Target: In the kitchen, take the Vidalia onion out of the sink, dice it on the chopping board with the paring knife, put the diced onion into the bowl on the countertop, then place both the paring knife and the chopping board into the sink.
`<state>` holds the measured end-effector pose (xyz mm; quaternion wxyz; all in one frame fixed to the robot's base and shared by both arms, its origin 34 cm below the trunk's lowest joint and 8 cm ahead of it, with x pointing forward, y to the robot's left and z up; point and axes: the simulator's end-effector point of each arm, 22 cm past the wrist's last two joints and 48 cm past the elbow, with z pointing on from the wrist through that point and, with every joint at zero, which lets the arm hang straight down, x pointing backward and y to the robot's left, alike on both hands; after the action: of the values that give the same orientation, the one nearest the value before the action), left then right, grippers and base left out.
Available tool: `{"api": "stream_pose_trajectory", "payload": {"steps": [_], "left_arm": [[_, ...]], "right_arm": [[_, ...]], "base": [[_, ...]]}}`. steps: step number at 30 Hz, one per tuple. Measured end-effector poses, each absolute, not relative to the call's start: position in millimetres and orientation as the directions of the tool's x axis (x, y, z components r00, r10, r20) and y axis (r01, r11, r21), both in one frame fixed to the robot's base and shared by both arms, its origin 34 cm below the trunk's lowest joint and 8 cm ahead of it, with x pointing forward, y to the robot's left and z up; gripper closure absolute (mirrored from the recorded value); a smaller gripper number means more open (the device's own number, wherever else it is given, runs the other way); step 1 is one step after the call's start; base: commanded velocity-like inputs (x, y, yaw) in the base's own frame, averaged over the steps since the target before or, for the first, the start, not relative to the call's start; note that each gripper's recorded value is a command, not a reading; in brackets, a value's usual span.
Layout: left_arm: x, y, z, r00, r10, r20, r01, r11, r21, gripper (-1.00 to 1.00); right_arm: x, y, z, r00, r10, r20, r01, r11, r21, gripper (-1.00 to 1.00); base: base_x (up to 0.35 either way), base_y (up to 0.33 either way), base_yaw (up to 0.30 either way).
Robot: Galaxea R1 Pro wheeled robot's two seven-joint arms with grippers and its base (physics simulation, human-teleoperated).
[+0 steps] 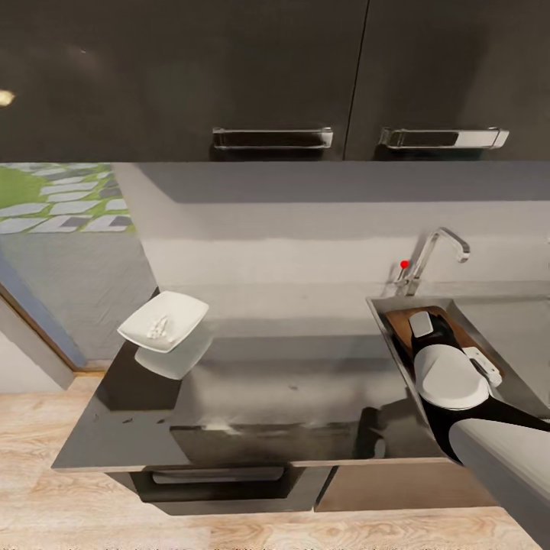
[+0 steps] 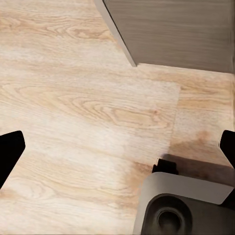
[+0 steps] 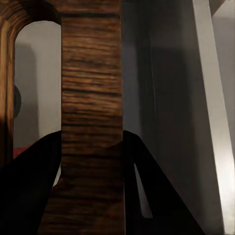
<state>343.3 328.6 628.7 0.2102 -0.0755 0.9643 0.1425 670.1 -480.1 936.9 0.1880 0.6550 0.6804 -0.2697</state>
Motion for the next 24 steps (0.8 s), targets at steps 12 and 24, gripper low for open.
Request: {"api": "stream_pose_trajectory", "payload": {"steps": [12, 24], "left_arm": [[336.1, 329.7, 624.4, -0.908, -0.085, -0.41, -0.201, 0.948, 0.249, -1.0], [328.6, 330.8, 620.4, -0.916, -0.085, -0.393, -0.196, 0.947, 0.254, -1.0]], "right_arm": [[668.9, -479.1, 925.7, -0.085, 0.79, -0.607, 0.99, -0.001, -0.14, 1.0], [667.3, -478.3, 914.8, -0.098, 0.791, -0.604, 0.987, 0.0, -0.16, 1.0]], "base": [[0.021, -0.06, 0.0], [0.093, 0.0, 0.0]]}}
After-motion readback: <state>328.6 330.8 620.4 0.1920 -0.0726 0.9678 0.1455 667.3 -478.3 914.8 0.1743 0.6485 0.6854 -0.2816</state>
